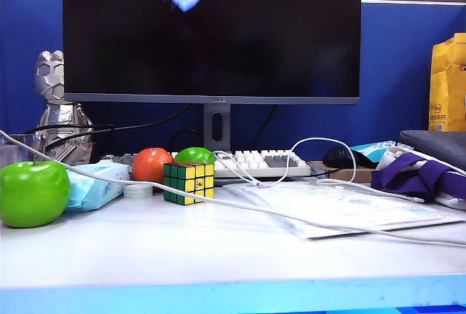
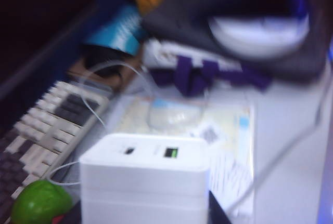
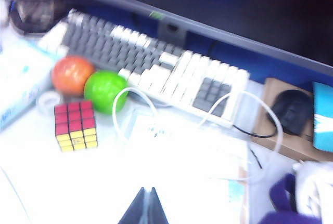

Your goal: Pick up the Type-C charging cable and the charging base, insert one end of the Type-C charger into the corresponding slot on the base, and finally place the plugged-in charger back on the table.

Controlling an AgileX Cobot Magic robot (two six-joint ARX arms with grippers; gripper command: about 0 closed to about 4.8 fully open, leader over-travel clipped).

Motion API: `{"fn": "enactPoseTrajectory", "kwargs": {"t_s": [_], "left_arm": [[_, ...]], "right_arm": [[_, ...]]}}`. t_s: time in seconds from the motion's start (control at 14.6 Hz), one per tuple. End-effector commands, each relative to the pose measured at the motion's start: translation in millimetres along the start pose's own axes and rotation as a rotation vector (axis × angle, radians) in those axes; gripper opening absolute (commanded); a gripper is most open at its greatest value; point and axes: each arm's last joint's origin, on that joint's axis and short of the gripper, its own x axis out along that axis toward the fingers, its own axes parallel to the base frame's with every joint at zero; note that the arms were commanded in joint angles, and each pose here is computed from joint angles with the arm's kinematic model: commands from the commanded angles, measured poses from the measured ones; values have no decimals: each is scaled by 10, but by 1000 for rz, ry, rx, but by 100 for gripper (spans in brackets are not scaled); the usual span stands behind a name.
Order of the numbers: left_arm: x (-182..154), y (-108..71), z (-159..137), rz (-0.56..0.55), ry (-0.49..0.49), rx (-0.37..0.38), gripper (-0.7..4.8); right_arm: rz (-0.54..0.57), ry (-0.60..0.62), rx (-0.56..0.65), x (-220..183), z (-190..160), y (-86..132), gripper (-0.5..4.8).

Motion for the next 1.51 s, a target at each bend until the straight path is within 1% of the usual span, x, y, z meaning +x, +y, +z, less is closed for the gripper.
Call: {"fn": "enactPoseTrajectory", "kwargs": {"t_s": [0.07,0.14,0.21,0.27,0.41,0.48,0.55,0.69,0.82,0.96,1.17,1.24,1.37,1.44,1.51], "left_arm": [[-233,-8,184,64,-111,-82,-6],[-292,-11,224,78,-140,-121,-6],[-340,-9,254,104,-161,-175,-6],[-397,-14,283,118,-182,-212,-6],[-431,-22,295,120,-189,-209,-6],[-445,-24,303,120,-195,-217,-6],[-463,-26,316,120,-208,-244,-6],[-496,-30,336,118,-227,-274,-6],[-523,-35,348,120,-236,-270,-6],[-538,-37,359,121,-245,-268,-6],[-549,-39,363,120,-250,-281,-5],[-549,-39,364,121,-251,-281,-5],[-549,-39,364,121,-251,-281,-5],[-551,-39,366,121,-253,-280,-5],[-551,-38,366,121,-253,-280,-5]], "right_arm": [[9,22,-36,254,105,-11,7],[18,39,-56,402,134,-11,102],[22,59,-79,548,143,-11,232],[57,76,-110,765,120,3,304],[136,62,-132,1019,49,37,305],[160,47,-133,1200,-26,57,305],[181,40,-132,1360,-105,78,305],[181,35,-133,1575,-224,96,305],[183,6,-139,1774,-338,115,304],[245,-19,-141,1902,-390,141,301],[285,1,-125,2145,-417,157,301],[293,14,-120,2187,-416,159,301],[347,37,-113,2189,-430,181,301],[360,96,-103,2187,-492,190,292],[365,121,-99,2204,-537,196,292]]}}
